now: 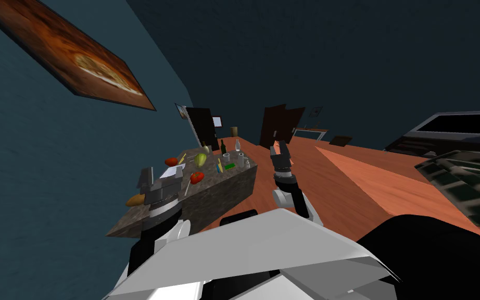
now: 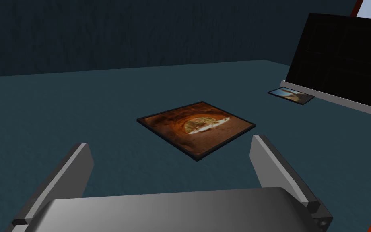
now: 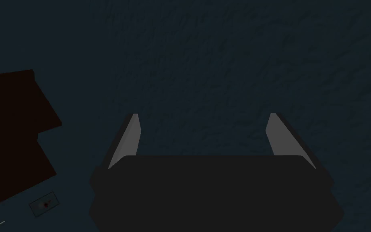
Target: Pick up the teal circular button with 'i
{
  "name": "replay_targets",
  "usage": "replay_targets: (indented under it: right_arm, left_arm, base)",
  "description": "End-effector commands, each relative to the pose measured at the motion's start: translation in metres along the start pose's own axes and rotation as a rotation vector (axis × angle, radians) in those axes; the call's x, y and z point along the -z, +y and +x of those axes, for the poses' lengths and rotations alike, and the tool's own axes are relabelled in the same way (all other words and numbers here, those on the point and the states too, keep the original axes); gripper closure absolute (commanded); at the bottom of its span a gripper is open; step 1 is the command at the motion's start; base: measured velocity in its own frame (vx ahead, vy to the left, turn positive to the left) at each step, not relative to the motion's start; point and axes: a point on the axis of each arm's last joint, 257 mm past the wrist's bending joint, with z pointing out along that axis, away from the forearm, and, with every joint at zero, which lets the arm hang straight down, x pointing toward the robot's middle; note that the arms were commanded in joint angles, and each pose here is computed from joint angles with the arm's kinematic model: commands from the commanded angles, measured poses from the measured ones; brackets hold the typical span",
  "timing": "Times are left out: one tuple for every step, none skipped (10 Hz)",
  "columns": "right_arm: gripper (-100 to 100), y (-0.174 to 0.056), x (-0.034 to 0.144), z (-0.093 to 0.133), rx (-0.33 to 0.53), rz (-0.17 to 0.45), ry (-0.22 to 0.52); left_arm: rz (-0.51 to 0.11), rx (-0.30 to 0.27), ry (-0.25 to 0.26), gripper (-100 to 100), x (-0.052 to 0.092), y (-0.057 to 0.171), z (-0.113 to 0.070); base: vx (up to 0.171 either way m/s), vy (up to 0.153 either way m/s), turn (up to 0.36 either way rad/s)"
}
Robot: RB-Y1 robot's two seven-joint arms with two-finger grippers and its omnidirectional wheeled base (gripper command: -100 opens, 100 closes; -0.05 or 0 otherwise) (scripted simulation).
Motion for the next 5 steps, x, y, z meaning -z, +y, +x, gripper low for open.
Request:
replay_targets:
  right_arm:
    - [0, 0.0, 0.0, 0.0, 0.0, 0.0, 0.0]
    - [0, 0.0, 0.0, 0.0, 0.0, 0.0, 0.0]
    - [0, 0.0, 0.0, 0.0, 0.0, 0.0, 0.0]
    - [0, 0.0, 0.0, 0.0, 0.0, 0.0, 0.0]
    - [0, 0.0, 0.0, 0.0, 0.0, 0.0, 0.0]
  left_arm:
    - [-0.041, 0.026, 0.019, -100, -0.002, 0.015, -0.001]
    - [-0.067, 0.044, 0.023, -100, -0.003, 0.025, -0.003]
    - [-0.094, 0.068, 0.023, -100, -0.005, 0.035, -0.005]
    - [-0.098, 0.068, 0.023, -100, -0.005, 0.037, -0.005]
    - [-0.134, 0.096, 0.02, -100, -0.006, 0.05, -0.009]
  base:
    - [-0.007, -0.051, 0.057]
    - [-0.006, -0.118, 0.07]
    - [0.009, -0.132, 0.085]
    - [0.006, -0.091, 0.035]
    - [0.009, -0.091, 0.052]
